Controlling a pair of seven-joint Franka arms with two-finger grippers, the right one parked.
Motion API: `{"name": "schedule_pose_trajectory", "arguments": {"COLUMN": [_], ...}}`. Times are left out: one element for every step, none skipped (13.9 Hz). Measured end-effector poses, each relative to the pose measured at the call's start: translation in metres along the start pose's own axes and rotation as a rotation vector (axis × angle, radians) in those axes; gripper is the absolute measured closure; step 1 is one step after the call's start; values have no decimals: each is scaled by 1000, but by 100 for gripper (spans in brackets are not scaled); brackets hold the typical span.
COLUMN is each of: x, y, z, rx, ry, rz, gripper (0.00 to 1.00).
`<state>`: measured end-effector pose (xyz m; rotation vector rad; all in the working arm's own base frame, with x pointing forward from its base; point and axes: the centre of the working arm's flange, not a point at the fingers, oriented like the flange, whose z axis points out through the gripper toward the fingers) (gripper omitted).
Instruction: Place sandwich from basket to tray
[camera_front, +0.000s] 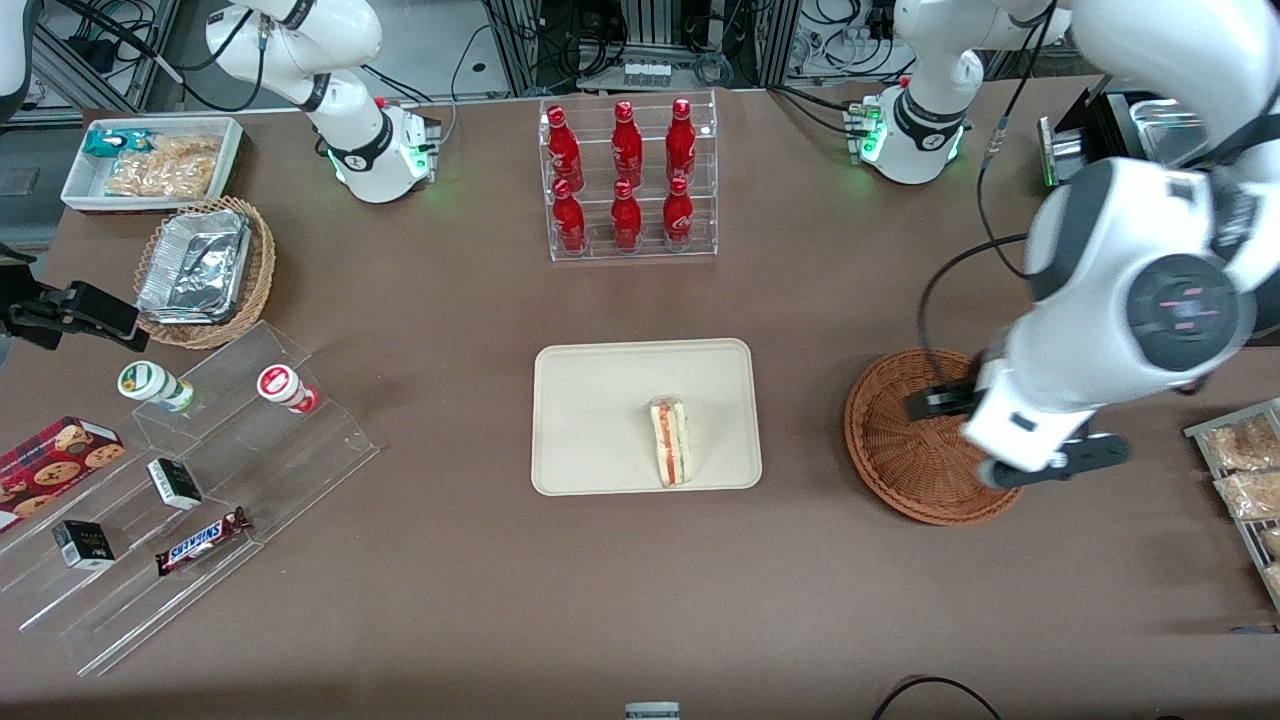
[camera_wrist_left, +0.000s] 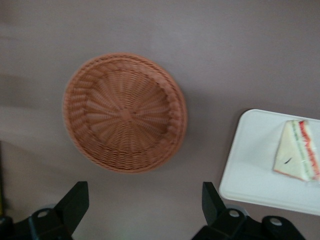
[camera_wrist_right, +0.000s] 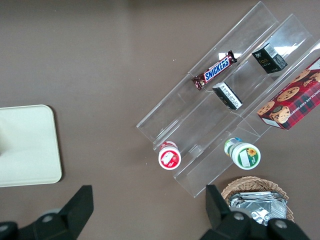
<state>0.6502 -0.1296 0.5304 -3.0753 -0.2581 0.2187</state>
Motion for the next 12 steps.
{"name": "schedule_pose_trajectory", "arguments": {"x": [1,0,-4,-12,-23,-37,-53,-70,-88,-104,-118,-127], "y": [-29,-53,-72,-83,-85,-82,-77,-73,-69,-64,-57,-49], "z": [-7,-14,-22,-29,-35,-43,-52,-61,-69,-76,-80,-81], "rx": [-25,-48,-57,-54,-46,-37,-27,-16,-5,5,13,19], "ry": [-5,-3,1,4,9,16,27,40,52,63,71,74], "rz": [28,57,82,101,113,121,132,141,149,160,175,189], "gripper": [0,0,0,0,0,0,0,0,0,0,0,0]}}
